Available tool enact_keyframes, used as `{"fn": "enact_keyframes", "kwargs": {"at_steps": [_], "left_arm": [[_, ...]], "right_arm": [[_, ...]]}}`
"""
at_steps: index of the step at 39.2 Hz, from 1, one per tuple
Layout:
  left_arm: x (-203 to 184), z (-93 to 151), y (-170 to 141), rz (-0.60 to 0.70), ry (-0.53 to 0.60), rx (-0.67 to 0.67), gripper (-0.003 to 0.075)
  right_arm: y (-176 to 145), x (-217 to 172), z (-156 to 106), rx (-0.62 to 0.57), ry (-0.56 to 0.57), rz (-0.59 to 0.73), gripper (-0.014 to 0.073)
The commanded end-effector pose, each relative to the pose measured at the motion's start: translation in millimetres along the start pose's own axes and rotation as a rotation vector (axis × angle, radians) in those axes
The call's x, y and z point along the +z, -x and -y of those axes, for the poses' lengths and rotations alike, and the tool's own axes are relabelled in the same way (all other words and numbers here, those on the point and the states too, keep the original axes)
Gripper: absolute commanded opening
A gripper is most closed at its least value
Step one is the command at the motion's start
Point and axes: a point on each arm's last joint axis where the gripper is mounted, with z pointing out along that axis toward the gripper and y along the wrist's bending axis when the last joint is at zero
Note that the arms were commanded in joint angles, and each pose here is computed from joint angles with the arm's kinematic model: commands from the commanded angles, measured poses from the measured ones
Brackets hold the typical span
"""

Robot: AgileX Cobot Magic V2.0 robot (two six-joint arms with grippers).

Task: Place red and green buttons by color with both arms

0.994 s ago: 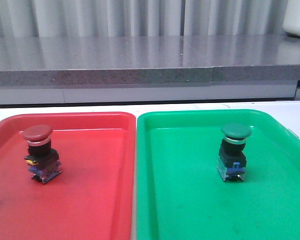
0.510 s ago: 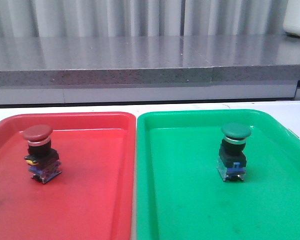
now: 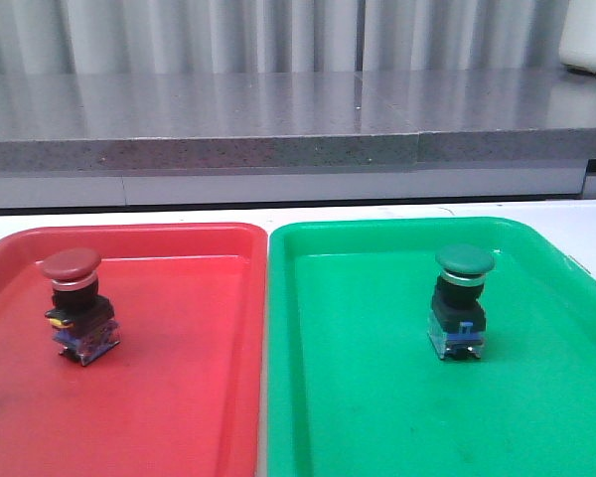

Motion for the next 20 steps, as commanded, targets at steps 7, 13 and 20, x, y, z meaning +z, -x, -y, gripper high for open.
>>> {"fn": "enact_keyframes", "kwargs": {"at_steps": [7,13,20], "left_arm": [[0,0,1,0.079,-0.006,-0.006,-0.0020],[0,0,1,0.079,-0.006,-0.006,-0.0020],[0,0,1,0.079,-0.006,-0.006,-0.0020]], "right_arm": [[-13,5,3,0.012,-0.066,0.091,-0.0061],[-13,5,3,0.012,-0.066,0.090,-0.0061],[-13,5,3,0.012,-0.066,0.090,-0.0061]]}}
